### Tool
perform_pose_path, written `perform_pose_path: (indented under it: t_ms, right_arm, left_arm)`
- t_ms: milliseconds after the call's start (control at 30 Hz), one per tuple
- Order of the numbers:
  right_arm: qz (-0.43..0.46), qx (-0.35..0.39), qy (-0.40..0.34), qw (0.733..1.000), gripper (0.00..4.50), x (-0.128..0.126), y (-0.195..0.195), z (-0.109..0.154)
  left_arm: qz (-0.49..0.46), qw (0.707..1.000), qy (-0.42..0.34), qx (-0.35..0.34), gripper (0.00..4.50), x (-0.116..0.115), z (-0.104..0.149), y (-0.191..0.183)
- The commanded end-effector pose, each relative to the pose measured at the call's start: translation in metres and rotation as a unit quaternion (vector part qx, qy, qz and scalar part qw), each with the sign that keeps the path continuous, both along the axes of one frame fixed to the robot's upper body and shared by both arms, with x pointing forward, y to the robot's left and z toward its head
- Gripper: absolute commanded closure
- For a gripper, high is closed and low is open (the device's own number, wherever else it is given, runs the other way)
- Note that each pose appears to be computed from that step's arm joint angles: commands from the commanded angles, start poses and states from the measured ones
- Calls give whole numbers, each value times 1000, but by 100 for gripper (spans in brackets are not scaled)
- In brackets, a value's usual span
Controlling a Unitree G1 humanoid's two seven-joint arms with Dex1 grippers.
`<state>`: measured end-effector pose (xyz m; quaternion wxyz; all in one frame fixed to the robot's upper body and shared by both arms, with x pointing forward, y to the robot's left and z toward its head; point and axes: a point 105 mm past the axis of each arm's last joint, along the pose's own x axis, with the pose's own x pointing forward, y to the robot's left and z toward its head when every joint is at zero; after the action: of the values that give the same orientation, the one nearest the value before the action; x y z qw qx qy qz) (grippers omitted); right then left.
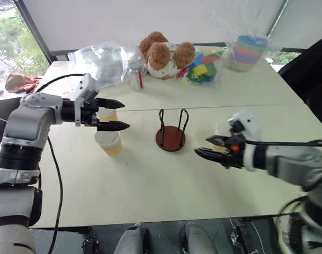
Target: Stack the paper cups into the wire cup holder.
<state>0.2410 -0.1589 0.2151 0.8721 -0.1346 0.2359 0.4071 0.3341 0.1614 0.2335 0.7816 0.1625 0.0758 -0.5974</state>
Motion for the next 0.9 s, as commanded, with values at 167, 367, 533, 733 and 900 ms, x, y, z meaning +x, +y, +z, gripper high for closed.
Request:
perform_pose_path:
  t_ms: [167,367,533,733,900]
  right_arm:
    - [16,-81,-79,993,144,27,-48,16]
    - [59,-144,-73,985,144,49,-68,-18]
    - [74,-154,-83,982,144,67,-71,-26]
    - [80,-157,-80,981,195,81,-73,-34]
    - [100,-159,-79,979,424,82,-68,-33]
  left_arm:
    - [-78,996,-24,33,0,-36,3,-31]
    - [-74,997,-18,34,0,-48,-8,-38]
    - [-59,998,-16,25,0,-50,-7,-39]
    - [-34,999,-15,23,0,-48,-8,-33]
    - [-21,999,-21,26,0,-44,-6,-27]
